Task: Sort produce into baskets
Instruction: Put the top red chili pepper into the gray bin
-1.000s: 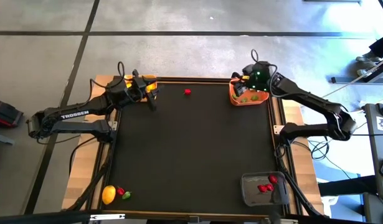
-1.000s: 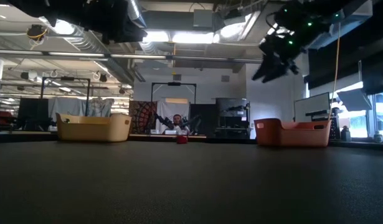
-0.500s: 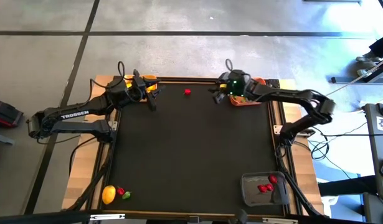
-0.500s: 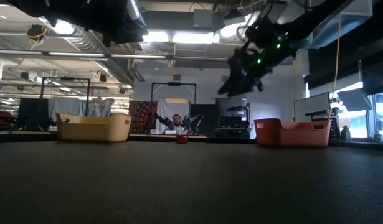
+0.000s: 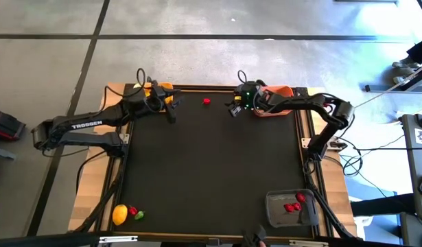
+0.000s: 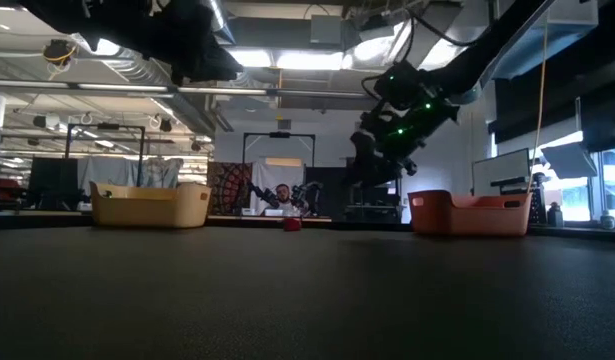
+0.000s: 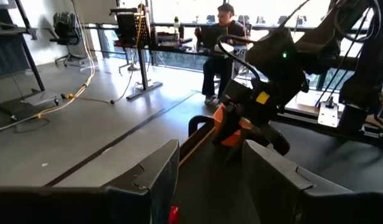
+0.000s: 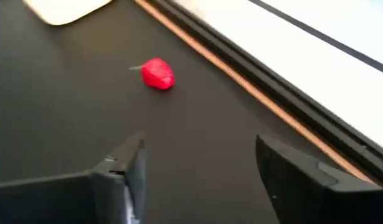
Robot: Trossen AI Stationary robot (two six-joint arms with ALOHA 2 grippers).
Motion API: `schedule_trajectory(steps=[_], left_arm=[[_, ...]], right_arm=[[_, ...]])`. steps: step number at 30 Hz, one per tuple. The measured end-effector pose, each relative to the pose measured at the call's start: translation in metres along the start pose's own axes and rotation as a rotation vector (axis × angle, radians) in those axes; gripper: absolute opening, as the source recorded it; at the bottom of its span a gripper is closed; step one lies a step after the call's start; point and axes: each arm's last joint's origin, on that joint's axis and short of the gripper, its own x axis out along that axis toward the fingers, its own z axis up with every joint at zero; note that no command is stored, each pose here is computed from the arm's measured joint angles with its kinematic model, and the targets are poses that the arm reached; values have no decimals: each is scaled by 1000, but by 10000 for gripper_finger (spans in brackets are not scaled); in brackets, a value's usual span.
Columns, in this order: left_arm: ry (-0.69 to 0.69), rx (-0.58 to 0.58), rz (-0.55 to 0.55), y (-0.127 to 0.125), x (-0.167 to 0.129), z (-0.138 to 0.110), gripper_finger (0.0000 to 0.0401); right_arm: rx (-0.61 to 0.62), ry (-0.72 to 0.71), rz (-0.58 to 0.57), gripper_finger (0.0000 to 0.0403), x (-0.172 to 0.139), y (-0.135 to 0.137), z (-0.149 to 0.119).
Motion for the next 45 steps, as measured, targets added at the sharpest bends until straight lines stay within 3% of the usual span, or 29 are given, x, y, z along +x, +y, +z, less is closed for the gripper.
schedule_trajectory(steps=[4, 8, 24, 34, 45], left_arm=[[33, 1, -1, -1, 6, -6, 173], [68, 5, -1, -2, 13, -12, 173], [105, 27, -49, -14, 18, -19, 173], [107, 31, -53, -15, 18, -19, 173], [108, 40, -54, -15, 18, -19, 173]], right_arm=[[8, 16, -19, 271, 10, -3, 7], [10, 39, 36, 276, 25, -3, 18], [-85, 228, 127, 223, 95, 9, 69], [138, 313, 147, 194, 127, 9, 78], [249, 347, 238, 196, 139, 12, 71]])
